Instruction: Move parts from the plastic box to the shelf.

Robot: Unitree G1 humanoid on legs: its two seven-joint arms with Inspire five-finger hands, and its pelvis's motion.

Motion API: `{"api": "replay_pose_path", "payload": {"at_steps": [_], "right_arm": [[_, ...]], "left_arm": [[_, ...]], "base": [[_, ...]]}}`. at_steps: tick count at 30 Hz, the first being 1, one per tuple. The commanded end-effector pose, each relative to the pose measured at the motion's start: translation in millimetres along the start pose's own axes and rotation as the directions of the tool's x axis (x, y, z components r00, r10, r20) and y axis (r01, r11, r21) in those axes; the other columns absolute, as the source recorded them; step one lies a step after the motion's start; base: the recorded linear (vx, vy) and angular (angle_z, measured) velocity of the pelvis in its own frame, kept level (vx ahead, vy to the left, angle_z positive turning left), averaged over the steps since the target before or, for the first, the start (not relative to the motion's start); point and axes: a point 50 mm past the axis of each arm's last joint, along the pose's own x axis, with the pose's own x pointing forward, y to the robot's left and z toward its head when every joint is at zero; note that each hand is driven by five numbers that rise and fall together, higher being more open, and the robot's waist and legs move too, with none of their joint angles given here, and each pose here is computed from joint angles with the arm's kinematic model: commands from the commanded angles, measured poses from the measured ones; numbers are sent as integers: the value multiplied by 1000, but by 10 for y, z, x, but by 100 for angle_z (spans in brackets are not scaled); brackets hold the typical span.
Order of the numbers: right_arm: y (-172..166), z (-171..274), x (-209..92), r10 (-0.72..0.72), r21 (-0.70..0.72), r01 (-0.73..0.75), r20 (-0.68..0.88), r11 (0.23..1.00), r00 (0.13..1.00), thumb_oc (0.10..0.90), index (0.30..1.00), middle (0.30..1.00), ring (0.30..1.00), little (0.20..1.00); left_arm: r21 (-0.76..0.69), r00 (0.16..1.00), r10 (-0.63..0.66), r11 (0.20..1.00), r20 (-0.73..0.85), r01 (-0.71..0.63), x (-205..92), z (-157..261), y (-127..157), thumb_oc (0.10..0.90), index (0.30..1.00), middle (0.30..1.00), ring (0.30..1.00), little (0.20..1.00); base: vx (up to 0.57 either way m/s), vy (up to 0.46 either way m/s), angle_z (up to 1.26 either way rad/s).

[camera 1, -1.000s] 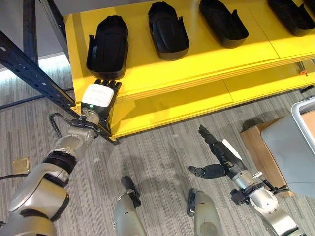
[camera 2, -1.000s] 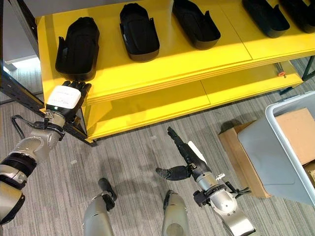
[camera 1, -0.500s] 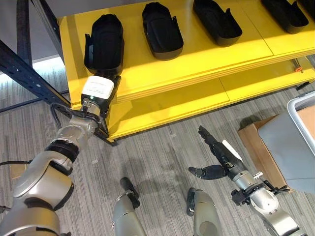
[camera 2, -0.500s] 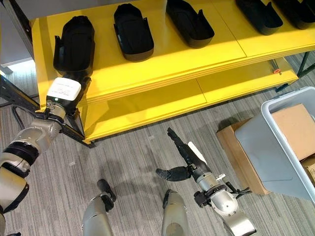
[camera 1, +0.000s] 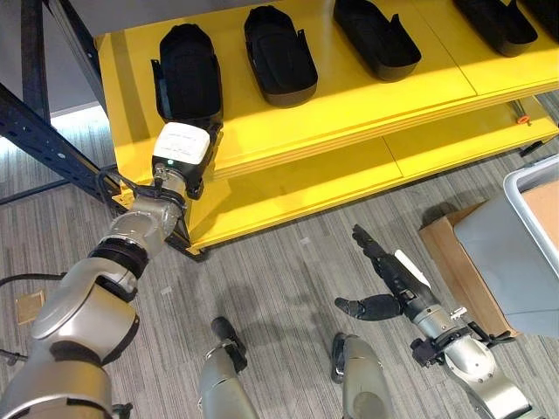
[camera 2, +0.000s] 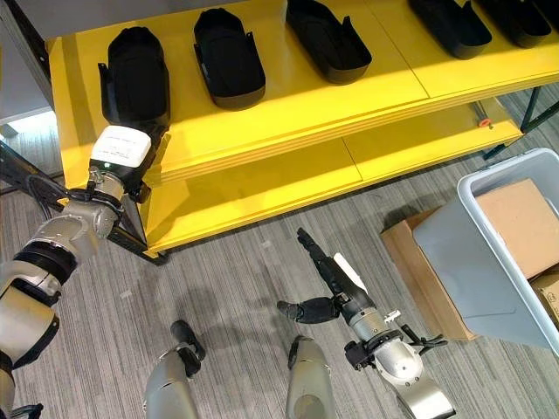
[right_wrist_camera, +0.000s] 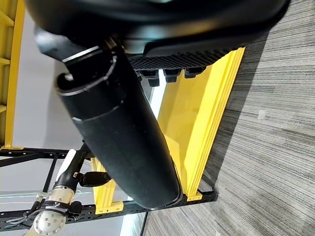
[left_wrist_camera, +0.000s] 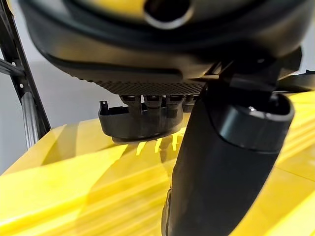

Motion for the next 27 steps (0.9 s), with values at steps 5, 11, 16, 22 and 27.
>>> {"api": "replay_pose_path", "payload": {"at_steps": [5, 11, 16, 22, 27], "right_arm": [[-139, 420, 62, -29, -26, 37, 249, 999, 968, 900, 1000, 1000, 1000, 1000], [-137, 417, 61, -24, -20, 30, 246, 999, 969, 900, 1000, 1000, 1000, 1000], [-137, 417, 58, -26, -16, 31, 247, 999, 969, 900, 1000, 1000, 1000, 1000], [-141, 414, 57, -31, -15, 36, 246, 999, 969, 900, 1000, 1000, 1000, 1000], [-152, 405, 49, -48, -15, 53, 243, 998, 969, 900, 1000, 1000, 1000, 1000]], "left_arm": [[-45, 969, 236, 970, -71, -239, 240, -125, 712, 900, 1000, 1000, 1000, 1000], [-48, 967, 244, 968, -73, -247, 254, -124, 751, 900, 1000, 1000, 1000, 1000], [-57, 966, 246, 966, -77, -251, 255, -130, 757, 900, 1000, 1000, 1000, 1000], [-108, 964, 254, 959, -77, -262, 231, -142, 759, 900, 1000, 1000, 1000, 1000], [-186, 956, 286, 938, -59, -292, 157, -155, 779, 900, 1000, 1000, 1000, 1000]], "base": [[0, 0, 0], [0, 0, 0], [0, 0, 0], [0, 0, 0], [0, 0, 0]]}}
